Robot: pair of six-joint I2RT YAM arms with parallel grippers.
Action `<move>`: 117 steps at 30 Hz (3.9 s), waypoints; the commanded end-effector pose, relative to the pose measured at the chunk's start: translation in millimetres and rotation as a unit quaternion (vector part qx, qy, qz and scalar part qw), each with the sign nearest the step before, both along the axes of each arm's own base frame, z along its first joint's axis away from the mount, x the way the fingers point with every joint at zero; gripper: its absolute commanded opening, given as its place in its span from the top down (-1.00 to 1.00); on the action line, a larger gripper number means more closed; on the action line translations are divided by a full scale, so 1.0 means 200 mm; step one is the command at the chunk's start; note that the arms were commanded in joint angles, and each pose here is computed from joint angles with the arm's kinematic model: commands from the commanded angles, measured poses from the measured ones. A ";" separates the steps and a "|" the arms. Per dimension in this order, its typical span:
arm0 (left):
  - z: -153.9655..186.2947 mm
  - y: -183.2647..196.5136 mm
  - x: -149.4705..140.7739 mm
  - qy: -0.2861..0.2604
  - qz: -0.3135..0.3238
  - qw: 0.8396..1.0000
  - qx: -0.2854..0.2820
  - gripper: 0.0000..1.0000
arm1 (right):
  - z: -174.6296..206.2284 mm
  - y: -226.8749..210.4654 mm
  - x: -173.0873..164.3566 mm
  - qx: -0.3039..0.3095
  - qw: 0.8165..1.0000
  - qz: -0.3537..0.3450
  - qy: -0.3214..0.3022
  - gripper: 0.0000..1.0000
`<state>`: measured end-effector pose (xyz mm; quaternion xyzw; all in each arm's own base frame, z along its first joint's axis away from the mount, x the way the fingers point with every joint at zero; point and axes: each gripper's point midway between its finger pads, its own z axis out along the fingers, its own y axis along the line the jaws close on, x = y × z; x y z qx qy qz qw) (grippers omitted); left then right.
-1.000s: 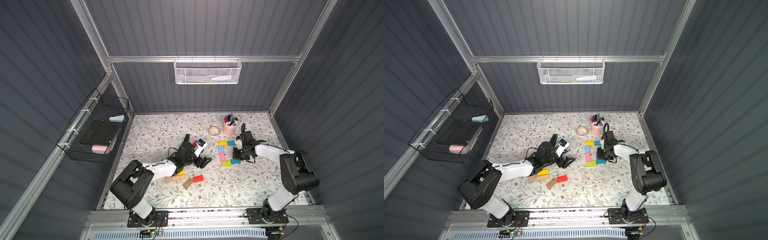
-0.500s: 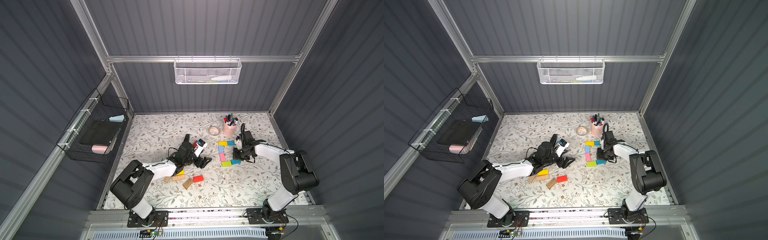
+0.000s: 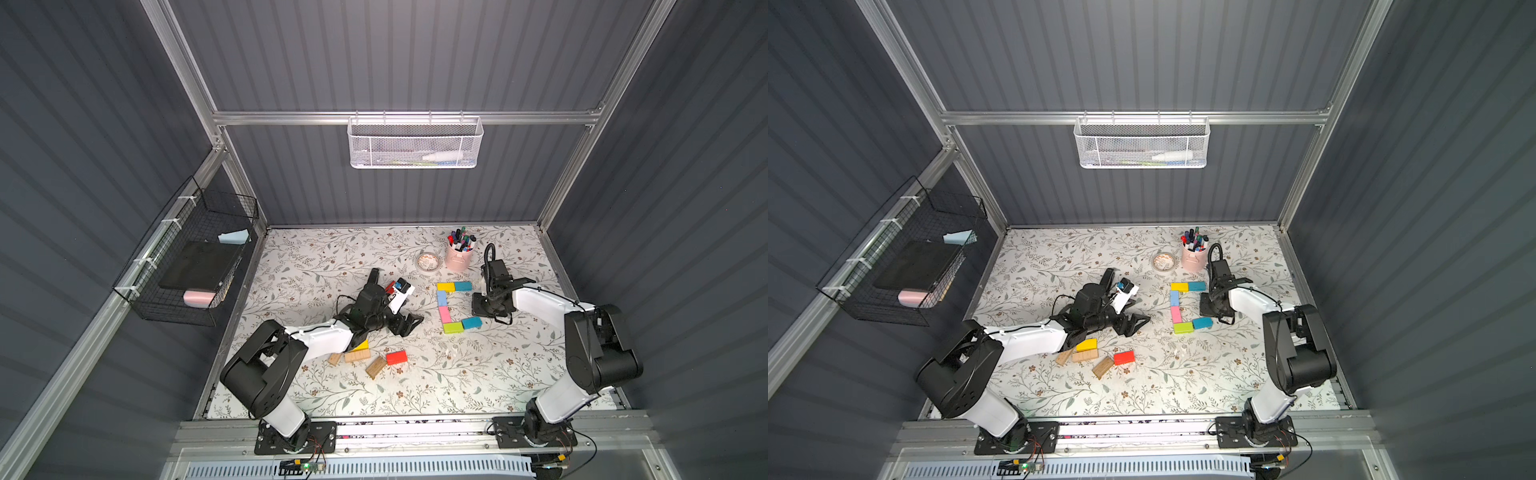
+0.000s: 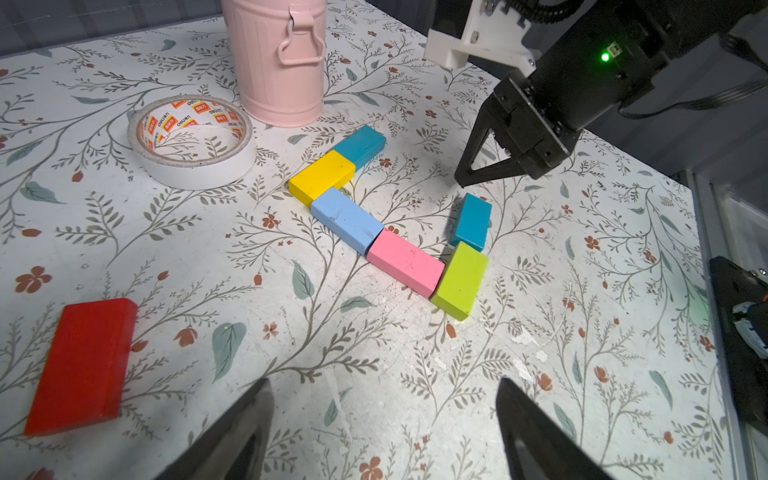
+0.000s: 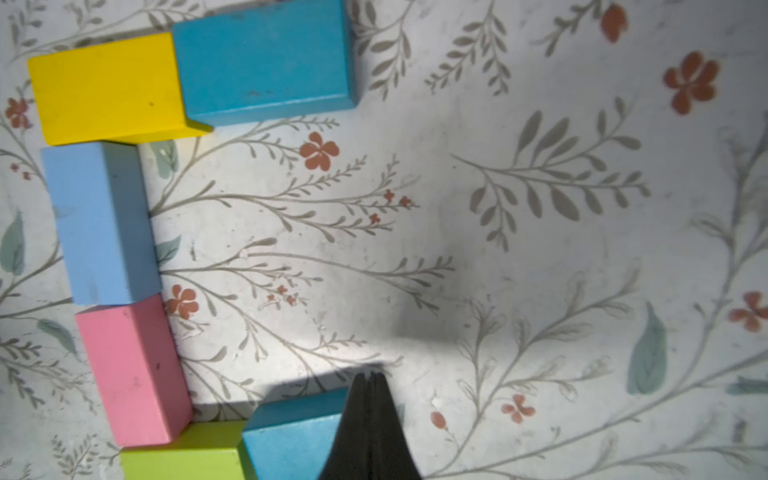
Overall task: Assemble the letter c with building blocks
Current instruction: Assemble the building block at the center of the board, then adjust the building block at the center of the board.
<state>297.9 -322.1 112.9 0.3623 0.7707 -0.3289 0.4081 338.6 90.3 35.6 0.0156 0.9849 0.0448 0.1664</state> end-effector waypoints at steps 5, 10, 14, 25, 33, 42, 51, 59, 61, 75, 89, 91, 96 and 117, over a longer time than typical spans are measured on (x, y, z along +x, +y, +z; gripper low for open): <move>0.04 -0.02 0.02 -0.001 0.000 1.000 -0.006 -0.64 | -0.03 -0.08 -0.01 -0.040 0.999 -0.017 0.016 1.00; 0.04 -0.02 0.02 -0.001 0.001 1.000 -0.006 -0.64 | -0.07 -0.08 -0.05 -0.043 0.998 -0.007 0.035 1.00; 0.04 -0.02 0.02 -0.001 0.000 1.000 -0.006 -0.64 | -0.09 -0.07 -0.08 -0.039 0.998 -0.002 0.049 1.00; 0.04 -0.02 0.02 0.000 -0.001 1.000 -0.007 -0.64 | -0.09 -0.03 -0.11 -0.017 0.998 0.012 0.058 1.00; 0.05 -0.02 0.02 -0.001 -0.001 1.000 -0.007 -0.64 | -0.09 -0.03 -0.11 -0.015 0.998 0.012 0.059 1.00; 0.05 -0.02 0.02 -0.001 0.000 1.000 -0.007 -0.64 | -0.06 -0.09 -0.10 -0.042 0.998 -0.012 0.045 1.00; 0.02 0.01 0.06 0.034 0.037 0.999 0.005 -0.65 | 0.15 -0.07 -0.05 -0.005 0.999 -0.035 -0.016 0.95; 0.09 0.10 0.19 0.053 0.160 0.986 -0.008 -0.69 | 0.31 0.16 -0.10 0.123 0.992 0.004 -0.039 0.51; 0.09 0.17 0.21 0.063 0.199 0.978 0.012 -0.69 | 0.35 0.19 -0.12 0.131 0.990 0.012 -0.050 0.36; 0.02 0.45 -0.01 0.162 0.324 0.928 0.087 -0.66 | 0.41 0.39 -0.36 0.155 0.983 0.090 -0.051 0.08; -0.08 0.60 -0.39 0.238 0.324 0.906 0.131 -0.49 | 0.36 0.51 -0.52 0.156 0.970 0.187 -0.026 0.10; -0.10 0.62 -0.44 0.247 0.327 0.901 0.143 -0.45 | 0.37 0.52 -0.52 0.157 0.969 0.189 -0.026 0.11; -0.15 0.63 -0.57 0.266 0.319 0.894 0.171 -0.33 | 0.38 0.54 -0.53 0.168 0.966 0.194 -0.022 0.17; -0.35 0.59 -0.69 0.237 0.302 0.876 0.292 -0.14 | 0.44 0.57 -0.59 0.196 0.957 0.211 -0.025 0.20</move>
